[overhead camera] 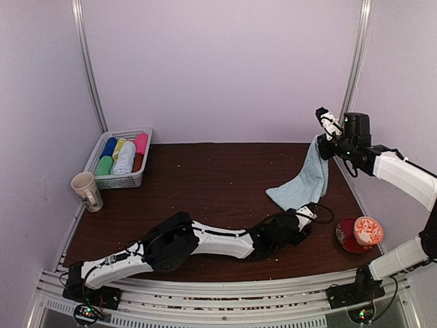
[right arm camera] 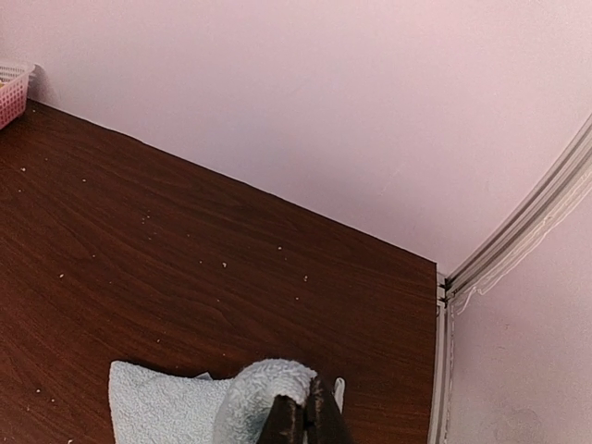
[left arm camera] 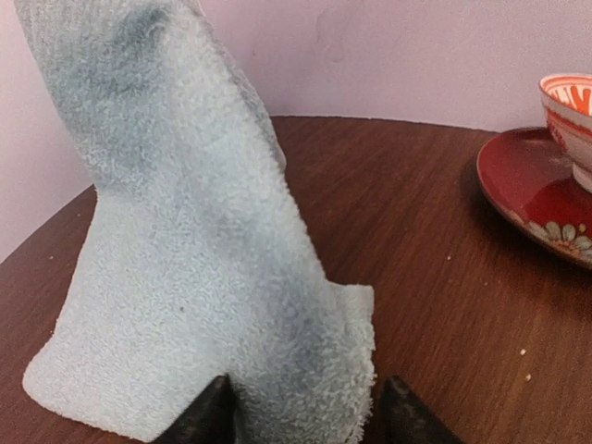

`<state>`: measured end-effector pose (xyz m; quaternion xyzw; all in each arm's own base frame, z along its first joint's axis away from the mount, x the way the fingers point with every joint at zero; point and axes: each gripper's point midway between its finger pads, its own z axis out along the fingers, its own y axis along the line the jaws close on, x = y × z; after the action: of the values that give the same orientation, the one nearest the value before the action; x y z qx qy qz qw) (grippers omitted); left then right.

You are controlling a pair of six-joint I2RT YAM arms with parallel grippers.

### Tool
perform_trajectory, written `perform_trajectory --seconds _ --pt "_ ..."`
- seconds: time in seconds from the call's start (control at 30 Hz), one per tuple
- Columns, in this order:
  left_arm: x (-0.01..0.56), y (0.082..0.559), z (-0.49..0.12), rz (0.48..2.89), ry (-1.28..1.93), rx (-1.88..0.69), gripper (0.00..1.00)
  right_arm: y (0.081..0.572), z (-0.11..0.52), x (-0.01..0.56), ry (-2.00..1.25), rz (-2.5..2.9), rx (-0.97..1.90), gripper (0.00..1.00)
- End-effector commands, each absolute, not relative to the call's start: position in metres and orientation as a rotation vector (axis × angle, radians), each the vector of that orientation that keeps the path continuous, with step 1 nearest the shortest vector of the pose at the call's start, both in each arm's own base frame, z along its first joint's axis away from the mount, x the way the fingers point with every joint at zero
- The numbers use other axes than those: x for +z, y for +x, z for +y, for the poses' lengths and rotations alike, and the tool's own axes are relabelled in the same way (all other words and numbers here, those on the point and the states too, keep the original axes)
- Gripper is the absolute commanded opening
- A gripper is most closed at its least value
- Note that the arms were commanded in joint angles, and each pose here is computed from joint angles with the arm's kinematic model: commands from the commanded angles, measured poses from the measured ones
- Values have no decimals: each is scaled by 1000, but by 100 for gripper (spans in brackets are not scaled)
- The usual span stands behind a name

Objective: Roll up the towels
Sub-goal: Place the towel at the center of the board.

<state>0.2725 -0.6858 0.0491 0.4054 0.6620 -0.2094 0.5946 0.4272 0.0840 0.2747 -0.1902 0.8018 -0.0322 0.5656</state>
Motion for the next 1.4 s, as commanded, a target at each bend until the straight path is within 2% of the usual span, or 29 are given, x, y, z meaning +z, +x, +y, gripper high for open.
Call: perform_trajectory --seconds 0.0,0.1,0.13,0.3,0.47,0.6,0.77,0.9,1.0,1.23,1.37 --pt "74 287 -685 1473 844 -483 42 418 90 289 -445 1836 -27 0" --pt "81 293 -681 1478 808 -468 7 416 91 288 -455 1836 -18 0" --pt "85 295 -679 1486 796 -458 0 416 91 287 -459 1837 -18 0" --pt "123 294 -646 1537 775 -405 0 416 89 284 -481 1842 -52 0" --pt "171 271 -558 1597 742 -392 0 413 83 289 -529 1838 -118 0" --pt "202 244 -491 1633 755 -441 0 398 90 289 -689 1844 -136 0" --pt "223 204 -445 1659 854 -603 0 367 105 269 -963 1873 -124 0" --pt "215 193 -417 1728 876 -648 0 359 112 248 -1059 1914 -117 0" --pt "206 205 -395 1789 855 -647 0 364 125 226 -1104 1952 -91 0" --pt "115 254 -341 2085 699 -618 0 392 158 154 -1108 2112 -141 0" --pt "71 276 -324 2193 618 -455 0 415 167 123 -1015 2194 -258 0"
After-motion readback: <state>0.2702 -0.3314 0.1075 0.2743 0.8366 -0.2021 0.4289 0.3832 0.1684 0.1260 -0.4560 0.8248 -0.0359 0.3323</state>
